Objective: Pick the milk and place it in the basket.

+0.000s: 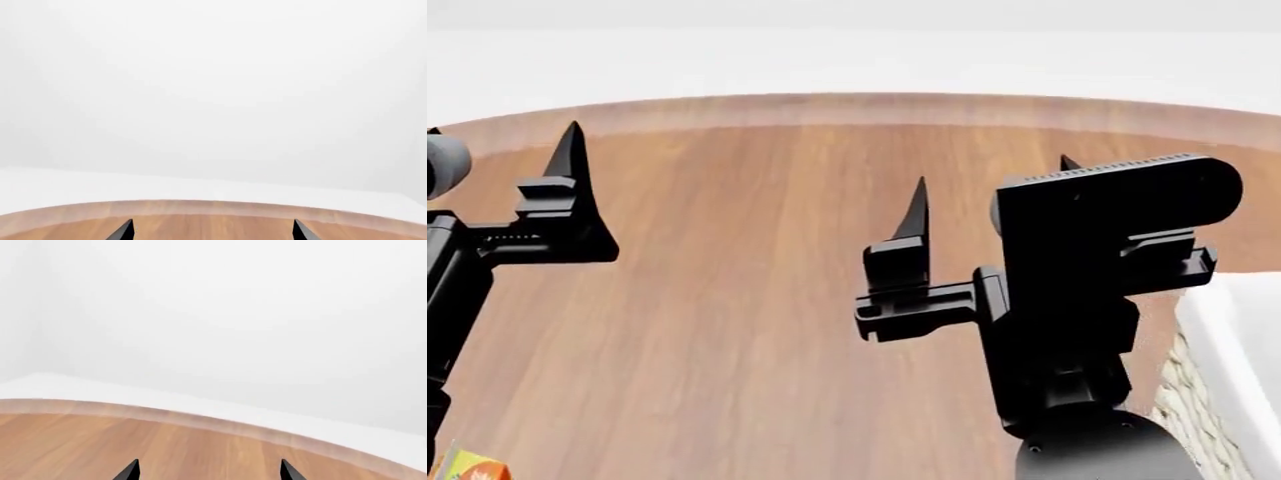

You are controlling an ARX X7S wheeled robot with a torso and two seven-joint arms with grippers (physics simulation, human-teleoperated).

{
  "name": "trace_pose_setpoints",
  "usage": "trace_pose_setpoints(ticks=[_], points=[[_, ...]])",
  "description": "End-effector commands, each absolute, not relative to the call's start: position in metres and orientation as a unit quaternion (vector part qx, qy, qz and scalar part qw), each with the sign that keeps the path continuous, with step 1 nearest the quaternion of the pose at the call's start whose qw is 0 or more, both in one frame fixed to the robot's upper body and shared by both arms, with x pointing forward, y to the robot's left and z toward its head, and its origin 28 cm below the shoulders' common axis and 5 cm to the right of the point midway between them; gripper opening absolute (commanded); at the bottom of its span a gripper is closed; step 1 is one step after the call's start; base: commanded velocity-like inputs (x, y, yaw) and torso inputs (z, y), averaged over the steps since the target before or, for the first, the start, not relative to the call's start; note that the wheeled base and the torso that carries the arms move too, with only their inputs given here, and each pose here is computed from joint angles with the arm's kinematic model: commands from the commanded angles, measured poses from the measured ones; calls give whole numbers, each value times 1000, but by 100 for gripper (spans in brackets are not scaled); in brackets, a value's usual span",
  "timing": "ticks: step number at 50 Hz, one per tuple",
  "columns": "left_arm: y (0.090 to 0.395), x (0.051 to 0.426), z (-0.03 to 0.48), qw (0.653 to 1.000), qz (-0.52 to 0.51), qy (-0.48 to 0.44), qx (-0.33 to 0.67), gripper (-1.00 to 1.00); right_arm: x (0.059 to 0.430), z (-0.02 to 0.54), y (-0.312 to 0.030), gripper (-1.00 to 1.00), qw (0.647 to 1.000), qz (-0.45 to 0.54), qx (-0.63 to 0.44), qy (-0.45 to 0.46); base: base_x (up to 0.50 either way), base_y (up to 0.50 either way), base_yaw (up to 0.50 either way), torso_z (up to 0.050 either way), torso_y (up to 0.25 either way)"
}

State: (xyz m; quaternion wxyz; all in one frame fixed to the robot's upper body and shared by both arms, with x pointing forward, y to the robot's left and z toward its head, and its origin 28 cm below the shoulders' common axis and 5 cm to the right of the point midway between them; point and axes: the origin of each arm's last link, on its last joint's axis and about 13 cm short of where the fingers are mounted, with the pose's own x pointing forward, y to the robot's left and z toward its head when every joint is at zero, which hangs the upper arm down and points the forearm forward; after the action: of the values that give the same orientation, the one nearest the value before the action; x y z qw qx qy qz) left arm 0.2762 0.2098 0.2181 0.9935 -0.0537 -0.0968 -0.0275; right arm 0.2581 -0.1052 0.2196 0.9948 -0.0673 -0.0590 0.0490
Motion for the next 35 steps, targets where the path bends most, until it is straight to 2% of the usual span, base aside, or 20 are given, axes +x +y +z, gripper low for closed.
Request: trace_pose_setpoints(ticks=[1, 11, 21, 29, 31, 35], points=[[209, 277, 217, 994, -28, -96, -53, 100, 260, 217, -106, 100, 995, 41, -68, -56, 0, 0, 0, 0, 0], [209, 276, 216, 994, -29, -95, -52, 100, 259, 217, -107, 100, 995, 58, -51, -60, 5, 0, 0, 0, 1], [209, 277, 215, 994, -30, -95, -50, 100, 261, 216, -105, 100, 996, 48, -56, -59, 500, 33, 0, 0, 0], [209, 277, 215, 994, -29, -94, -50, 100, 262, 214, -106, 100, 996, 46, -61, -51, 0, 0, 0, 0, 1], [209, 277, 214, 994, -30, -94, -49, 100, 264, 213, -107, 100, 997, 37, -57, -38, 0, 0, 0, 0, 0], [209, 277, 215, 994, -31, -94, -48, 100, 267, 207, -103, 100, 993, 94, -68, 25, 0, 0, 0, 0, 0]])
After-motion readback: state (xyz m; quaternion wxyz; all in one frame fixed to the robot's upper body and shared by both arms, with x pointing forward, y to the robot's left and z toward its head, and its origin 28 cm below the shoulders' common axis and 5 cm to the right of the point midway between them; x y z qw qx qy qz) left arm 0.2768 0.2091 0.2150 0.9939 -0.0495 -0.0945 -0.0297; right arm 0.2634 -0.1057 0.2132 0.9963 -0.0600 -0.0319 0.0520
